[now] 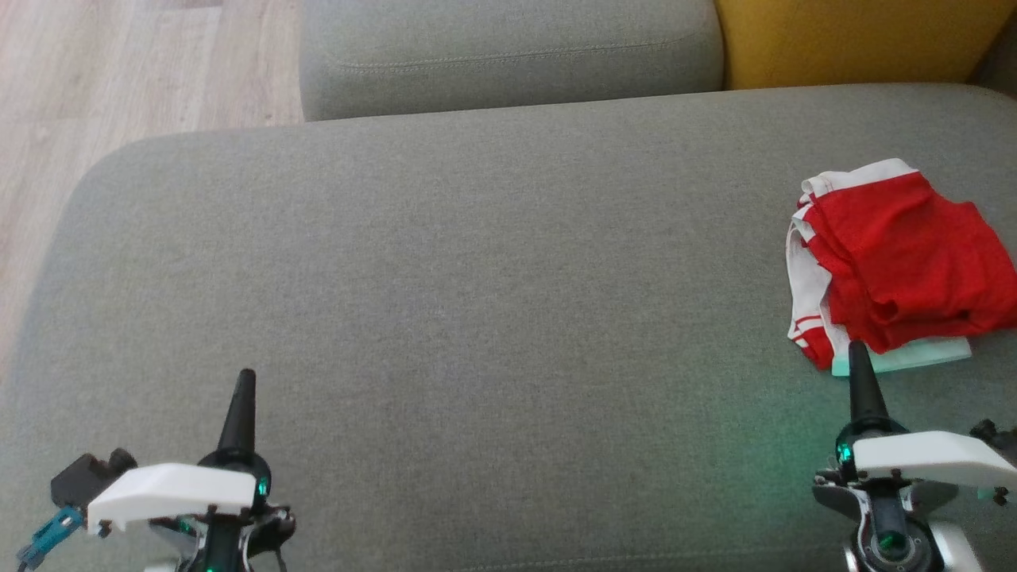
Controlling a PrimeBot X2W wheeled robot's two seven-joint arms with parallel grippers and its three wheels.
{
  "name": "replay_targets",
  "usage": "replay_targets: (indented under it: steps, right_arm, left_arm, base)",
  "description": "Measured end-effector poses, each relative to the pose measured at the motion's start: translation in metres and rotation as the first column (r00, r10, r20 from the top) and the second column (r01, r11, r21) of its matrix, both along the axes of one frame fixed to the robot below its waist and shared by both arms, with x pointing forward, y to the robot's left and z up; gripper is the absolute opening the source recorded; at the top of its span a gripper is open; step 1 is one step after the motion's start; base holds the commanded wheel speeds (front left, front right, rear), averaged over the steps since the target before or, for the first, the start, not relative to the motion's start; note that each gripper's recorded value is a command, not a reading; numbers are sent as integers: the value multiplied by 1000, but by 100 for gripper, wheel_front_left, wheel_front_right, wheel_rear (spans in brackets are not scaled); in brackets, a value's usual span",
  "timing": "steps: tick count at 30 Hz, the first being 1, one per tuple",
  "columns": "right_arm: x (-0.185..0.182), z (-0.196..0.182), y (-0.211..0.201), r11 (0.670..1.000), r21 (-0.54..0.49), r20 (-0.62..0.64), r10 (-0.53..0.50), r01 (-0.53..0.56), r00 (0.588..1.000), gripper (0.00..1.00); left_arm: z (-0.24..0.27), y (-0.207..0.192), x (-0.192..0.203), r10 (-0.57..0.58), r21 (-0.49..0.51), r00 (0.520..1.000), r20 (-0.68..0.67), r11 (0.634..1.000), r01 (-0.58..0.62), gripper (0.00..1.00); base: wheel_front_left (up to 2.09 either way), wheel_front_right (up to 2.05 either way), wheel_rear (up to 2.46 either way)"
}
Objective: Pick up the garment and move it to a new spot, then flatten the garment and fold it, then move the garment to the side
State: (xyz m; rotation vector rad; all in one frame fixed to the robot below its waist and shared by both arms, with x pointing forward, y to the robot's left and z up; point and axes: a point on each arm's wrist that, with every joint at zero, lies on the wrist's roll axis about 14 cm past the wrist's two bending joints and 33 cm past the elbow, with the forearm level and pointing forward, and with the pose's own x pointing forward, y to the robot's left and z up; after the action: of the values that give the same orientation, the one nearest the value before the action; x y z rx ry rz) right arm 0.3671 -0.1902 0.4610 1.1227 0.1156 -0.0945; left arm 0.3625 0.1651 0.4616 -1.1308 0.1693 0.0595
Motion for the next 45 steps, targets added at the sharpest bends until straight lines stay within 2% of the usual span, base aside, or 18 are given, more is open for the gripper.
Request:
replay_targets:
  steps: [18,29,35,41,45]
  right_arm:
    - [2,5,-6,978,205,10,-35,32,999,0]
    - [3,8,-9,948,316,18,-50,42,999,0]
    - [4,11,-13,919,390,30,-68,51,997,0]
    - [5,14,-14,898,438,38,-75,51,996,0]
    - [5,14,-14,896,441,38,-73,48,997,0]
  left_arm:
    - [3,8,3,31,-200,1000,2,979,-30,0]
    - [9,14,8,52,-310,998,21,950,-43,0]
    - [9,16,7,65,-383,998,20,922,-52,0]
    - [15,21,11,80,-430,996,39,901,-56,0]
    - [15,22,11,82,-434,996,39,899,-57,0]
  base:
    - [0,0,0]
    - [0,0,0]
    - [0,0,0]
    - [0,0,0]
    - [0,0,0]
